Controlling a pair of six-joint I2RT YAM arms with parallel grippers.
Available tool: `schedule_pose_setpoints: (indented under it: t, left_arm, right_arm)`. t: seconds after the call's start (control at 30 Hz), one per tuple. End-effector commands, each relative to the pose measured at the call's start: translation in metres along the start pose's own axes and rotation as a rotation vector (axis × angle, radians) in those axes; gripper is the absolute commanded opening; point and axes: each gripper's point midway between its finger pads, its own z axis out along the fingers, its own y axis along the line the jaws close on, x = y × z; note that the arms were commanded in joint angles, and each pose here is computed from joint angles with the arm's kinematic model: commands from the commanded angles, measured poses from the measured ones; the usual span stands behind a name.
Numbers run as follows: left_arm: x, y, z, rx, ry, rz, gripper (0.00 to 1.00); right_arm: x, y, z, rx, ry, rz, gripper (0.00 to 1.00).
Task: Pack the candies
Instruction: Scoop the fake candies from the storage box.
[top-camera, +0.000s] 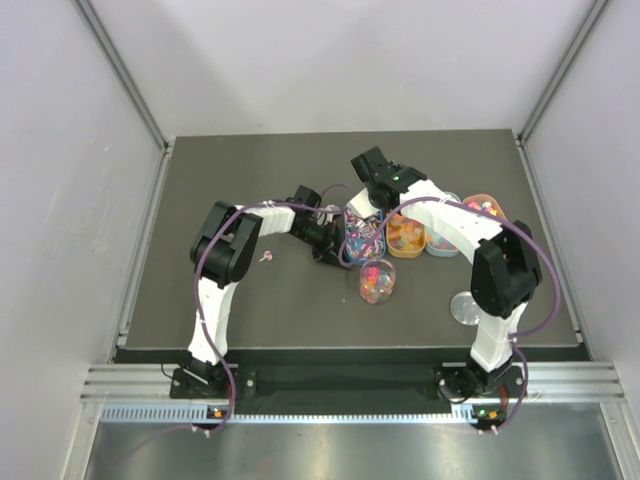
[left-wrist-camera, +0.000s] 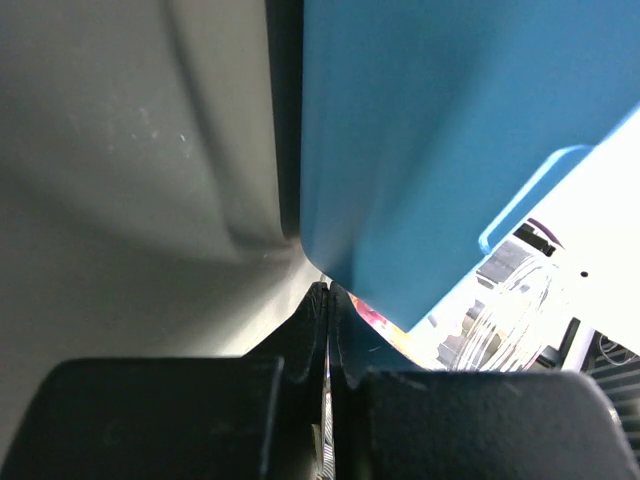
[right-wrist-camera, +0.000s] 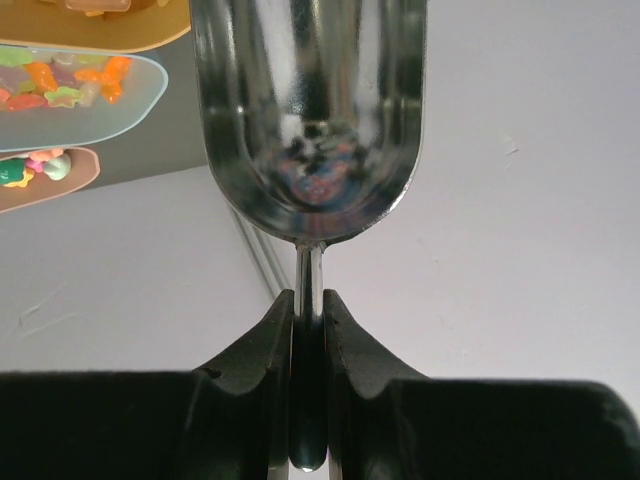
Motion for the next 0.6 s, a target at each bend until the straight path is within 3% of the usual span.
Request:
schedule_pose_setpoints:
  t: [0.0,0.57]
  left_arm:
    - [-0.005,-0.014,0.000,0.045,-0.003,0.045,0.00]
    - [-0.010,-0.020,-0.004,0.051,-0.013,0.067,0.00]
  right_arm:
    - [-0.009,-0.009,-0.002,0.028,-0.018,-0.003,0.00]
    - [-0.037,0.005,0.027,-0.023,0.015,-0.113,0.00]
